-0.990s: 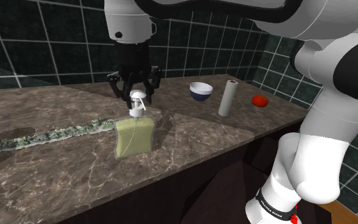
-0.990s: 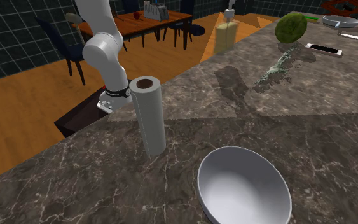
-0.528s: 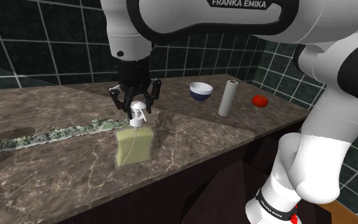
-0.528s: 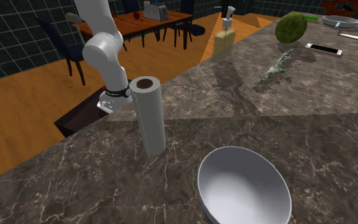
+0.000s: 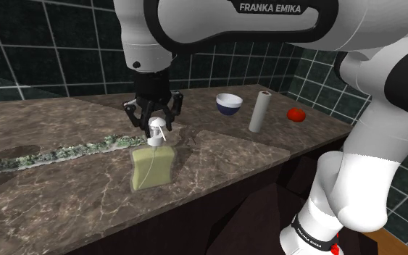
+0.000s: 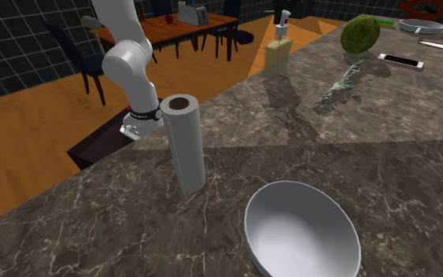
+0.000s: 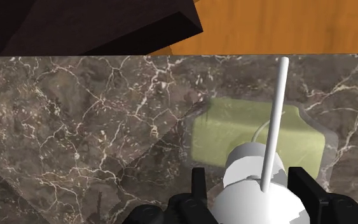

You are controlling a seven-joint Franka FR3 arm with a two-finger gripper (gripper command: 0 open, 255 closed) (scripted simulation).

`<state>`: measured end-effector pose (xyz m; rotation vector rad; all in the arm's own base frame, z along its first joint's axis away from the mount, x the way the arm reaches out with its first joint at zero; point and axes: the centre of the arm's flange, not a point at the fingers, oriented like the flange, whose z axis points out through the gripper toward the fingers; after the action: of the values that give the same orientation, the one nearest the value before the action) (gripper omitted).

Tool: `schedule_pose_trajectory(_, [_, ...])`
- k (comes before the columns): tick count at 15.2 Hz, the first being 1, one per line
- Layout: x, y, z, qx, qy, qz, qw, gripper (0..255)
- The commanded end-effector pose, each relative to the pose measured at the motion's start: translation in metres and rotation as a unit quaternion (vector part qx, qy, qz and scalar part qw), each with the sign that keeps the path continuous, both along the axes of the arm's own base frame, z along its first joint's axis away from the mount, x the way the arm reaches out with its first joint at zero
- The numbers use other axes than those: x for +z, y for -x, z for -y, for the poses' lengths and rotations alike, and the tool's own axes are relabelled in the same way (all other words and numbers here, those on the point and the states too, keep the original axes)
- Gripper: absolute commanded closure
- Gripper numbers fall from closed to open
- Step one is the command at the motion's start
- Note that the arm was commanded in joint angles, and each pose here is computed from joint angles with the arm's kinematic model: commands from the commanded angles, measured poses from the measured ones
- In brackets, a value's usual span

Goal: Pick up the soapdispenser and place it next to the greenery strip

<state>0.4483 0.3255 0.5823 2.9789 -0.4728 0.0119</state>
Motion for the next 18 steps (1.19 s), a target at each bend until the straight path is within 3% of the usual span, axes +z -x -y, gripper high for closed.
schedule_pose_trajectory(1, [0.000, 0.000, 0.000, 0.000, 0.000, 0.000, 1.0000, 0])
schedule_pose_trajectory(6, [0.000, 0.000, 0.000, 0.000, 0.000, 0.000, 1.0000, 0])
schedule_pose_trajectory(10, [0.050, -0.001, -0.006, 0.000, 0.000, 0.000, 1.0000, 0])
schedule_pose_trajectory(18, [0.050, -0.001, -0.006, 0.000, 0.000, 0.000, 1.0000, 0])
